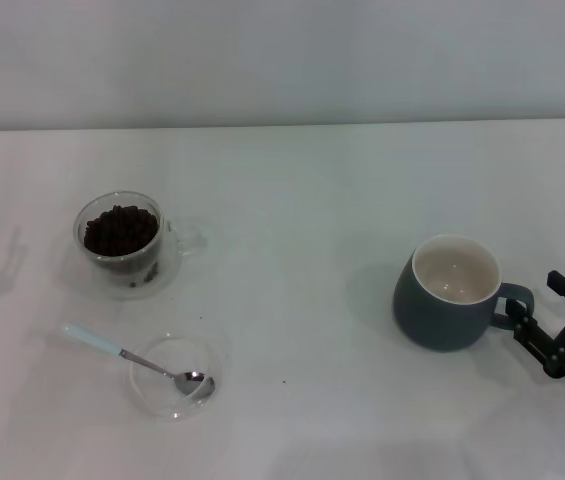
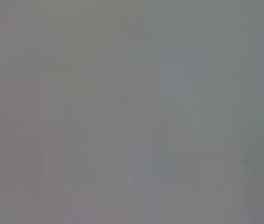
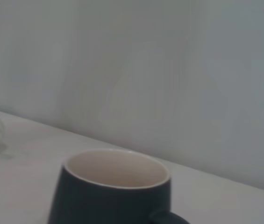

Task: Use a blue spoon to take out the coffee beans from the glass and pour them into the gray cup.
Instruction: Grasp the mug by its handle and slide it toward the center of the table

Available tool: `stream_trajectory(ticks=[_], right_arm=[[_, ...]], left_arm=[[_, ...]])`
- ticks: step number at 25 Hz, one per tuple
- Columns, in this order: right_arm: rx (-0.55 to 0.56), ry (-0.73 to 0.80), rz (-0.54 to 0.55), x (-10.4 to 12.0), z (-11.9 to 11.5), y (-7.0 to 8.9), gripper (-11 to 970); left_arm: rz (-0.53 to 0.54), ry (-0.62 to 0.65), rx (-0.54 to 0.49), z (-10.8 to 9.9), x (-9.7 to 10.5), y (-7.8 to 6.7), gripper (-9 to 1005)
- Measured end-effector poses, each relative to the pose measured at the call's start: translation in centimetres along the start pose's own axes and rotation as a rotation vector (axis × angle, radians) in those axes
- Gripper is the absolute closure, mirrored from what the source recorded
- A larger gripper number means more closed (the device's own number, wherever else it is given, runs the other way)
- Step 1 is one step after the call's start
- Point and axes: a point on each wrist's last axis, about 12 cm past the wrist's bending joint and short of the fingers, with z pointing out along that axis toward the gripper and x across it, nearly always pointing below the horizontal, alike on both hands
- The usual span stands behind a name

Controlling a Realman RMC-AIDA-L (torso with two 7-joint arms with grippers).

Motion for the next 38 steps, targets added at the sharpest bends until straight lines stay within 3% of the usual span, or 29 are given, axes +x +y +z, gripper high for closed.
stream_trajectory(ticks=[9, 13, 25, 31, 38], right_arm=[[0.009, 0.008, 0.001, 0.0, 0.3, -0.1, 443], [0.010, 0.006, 0.001, 0.0, 0.3, -0.1, 537], [-0.011, -0.002, 0.002, -0.3, 0.8, 0.2, 643], [-0.043, -0.025, 0.012, -0.8, 1.5, 0.8, 795], [-0.101, -0.053, 0.010, -1.5, 2.3, 1.8, 793]], left_arm=[[0.000, 0.000, 0.000, 0.0, 0.0, 0.0, 283], [0.002, -0.002, 0.003, 0.2, 0.0, -0.1, 282], [0.003, -0.003, 0.005, 0.3, -0.1, 0.0, 281], [0.004, -0.001, 0.003, 0.3, 0.0, 0.0, 283], [0.002, 0.004, -0.002, -0.1, 0.0, 0.1, 282]])
